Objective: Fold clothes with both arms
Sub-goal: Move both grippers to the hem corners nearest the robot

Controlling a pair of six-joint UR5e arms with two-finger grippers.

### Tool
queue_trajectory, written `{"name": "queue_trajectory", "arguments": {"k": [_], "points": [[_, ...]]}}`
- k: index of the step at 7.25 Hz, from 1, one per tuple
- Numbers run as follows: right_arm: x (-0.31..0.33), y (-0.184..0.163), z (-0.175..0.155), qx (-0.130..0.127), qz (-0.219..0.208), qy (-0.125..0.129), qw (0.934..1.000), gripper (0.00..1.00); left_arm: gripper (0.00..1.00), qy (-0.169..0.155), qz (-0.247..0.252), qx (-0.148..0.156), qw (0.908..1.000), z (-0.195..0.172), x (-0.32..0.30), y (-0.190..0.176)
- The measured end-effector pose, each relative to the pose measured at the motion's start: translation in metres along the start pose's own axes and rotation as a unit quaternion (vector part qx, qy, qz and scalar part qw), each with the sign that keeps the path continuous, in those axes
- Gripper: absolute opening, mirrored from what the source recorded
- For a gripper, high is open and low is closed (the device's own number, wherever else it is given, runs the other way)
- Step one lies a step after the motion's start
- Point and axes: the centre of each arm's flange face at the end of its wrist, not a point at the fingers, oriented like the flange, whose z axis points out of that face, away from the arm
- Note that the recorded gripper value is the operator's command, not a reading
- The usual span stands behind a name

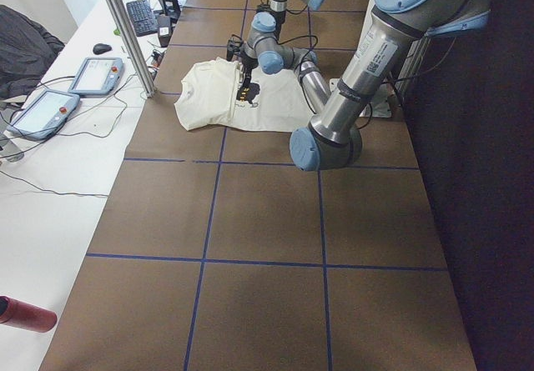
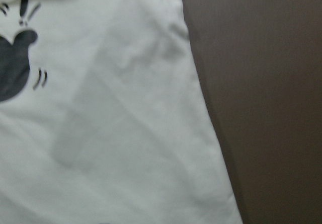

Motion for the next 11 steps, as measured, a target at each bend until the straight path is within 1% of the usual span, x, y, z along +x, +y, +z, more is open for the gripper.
{"name": "queue_trajectory", "arguments": {"k": [1, 2, 4, 5, 6, 7, 8, 9, 10, 11], "points": [[0.004, 0.039, 0.018, 0.003, -0.001, 0.010, 0.9999, 1.00, 1.00, -0.004, 0.006, -0.002, 1.0000, -0.012, -0.010, 0.007], [0.013, 0.062, 0.025, 0.001, -0.001, 0.018, 0.9998, 1.00, 1.00, -0.005, 0.008, -0.003, 1.0000, -0.016, -0.014, 0.010], [0.032, 0.076, 0.030, -0.003, -0.001, 0.034, 0.9994, 0.99, 1.00, -0.006, 0.009, -0.004, 0.9999, -0.017, -0.015, 0.012], [0.036, 0.077, 0.032, -0.005, 0.000, 0.040, 0.9992, 0.87, 1.00, -0.006, 0.010, -0.004, 0.9999, -0.017, -0.015, 0.012], [0.038, 0.078, 0.034, -0.006, 0.000, 0.043, 0.9991, 0.70, 1.00, -0.006, 0.010, -0.004, 0.9999, -0.017, -0.015, 0.013], [0.039, 0.078, 0.034, -0.007, 0.000, 0.045, 0.9990, 0.47, 1.00, -0.005, 0.010, -0.004, 0.9999, -0.017, -0.014, 0.013], [0.040, 0.078, 0.035, -0.008, 0.000, 0.046, 0.9989, 0.28, 1.00, -0.005, 0.010, -0.004, 0.9999, -0.017, -0.014, 0.013], [0.040, 0.078, 0.034, -0.009, 0.000, 0.046, 0.9989, 0.14, 1.00, -0.005, 0.010, -0.005, 0.9999, -0.017, -0.015, 0.013], [0.039, 0.078, 0.032, -0.012, 0.000, 0.044, 0.9990, 0.04, 1.00, -0.005, 0.010, -0.004, 0.9999, -0.017, -0.015, 0.013], [0.038, 0.078, 0.031, -0.016, 0.001, 0.043, 0.9990, 0.00, 1.00, -0.006, 0.010, -0.004, 0.9999, -0.016, -0.015, 0.013]]}}
